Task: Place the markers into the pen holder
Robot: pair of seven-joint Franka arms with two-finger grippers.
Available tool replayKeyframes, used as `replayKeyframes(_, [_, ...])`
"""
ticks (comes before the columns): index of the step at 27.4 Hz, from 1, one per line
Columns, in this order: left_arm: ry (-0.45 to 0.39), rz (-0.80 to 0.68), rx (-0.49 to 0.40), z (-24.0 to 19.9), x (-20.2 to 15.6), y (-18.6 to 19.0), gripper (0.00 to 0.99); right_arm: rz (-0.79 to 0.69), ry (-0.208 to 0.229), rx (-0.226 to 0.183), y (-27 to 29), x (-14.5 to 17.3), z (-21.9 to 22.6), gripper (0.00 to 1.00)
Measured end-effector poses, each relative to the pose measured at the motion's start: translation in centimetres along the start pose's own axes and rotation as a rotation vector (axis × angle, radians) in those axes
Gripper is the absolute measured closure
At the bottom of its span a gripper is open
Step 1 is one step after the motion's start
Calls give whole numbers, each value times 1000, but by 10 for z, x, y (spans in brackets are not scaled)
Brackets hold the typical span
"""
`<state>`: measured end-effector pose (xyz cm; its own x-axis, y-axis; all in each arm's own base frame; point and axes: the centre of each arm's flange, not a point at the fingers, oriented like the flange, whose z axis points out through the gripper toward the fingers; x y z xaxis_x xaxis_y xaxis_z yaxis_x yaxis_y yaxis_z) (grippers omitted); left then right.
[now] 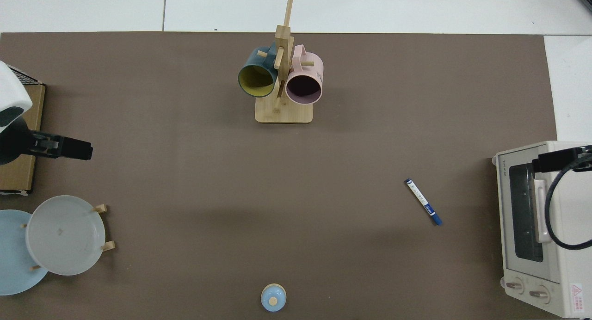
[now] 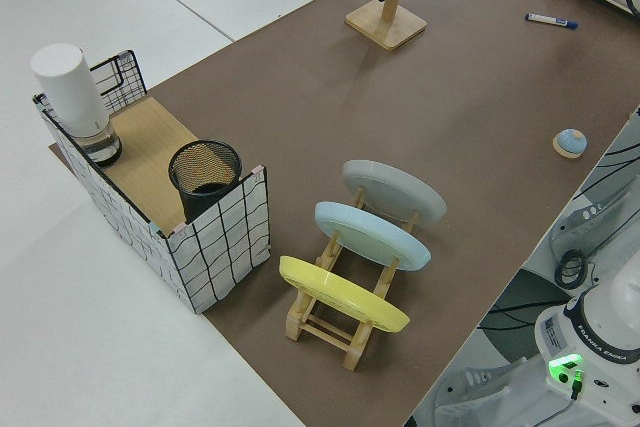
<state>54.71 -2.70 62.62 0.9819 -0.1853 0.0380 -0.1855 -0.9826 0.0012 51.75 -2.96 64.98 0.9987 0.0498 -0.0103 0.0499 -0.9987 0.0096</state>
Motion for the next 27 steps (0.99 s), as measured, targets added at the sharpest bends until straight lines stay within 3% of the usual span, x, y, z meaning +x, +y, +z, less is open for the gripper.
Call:
replayKeyframes(17, [0,0,0,0,0,0,0,-6,4,2,-3,-2,-3,0])
replayKeyframes(27, [0,0,0,0,0,0,0,-73,24,1,-39,6,13,0])
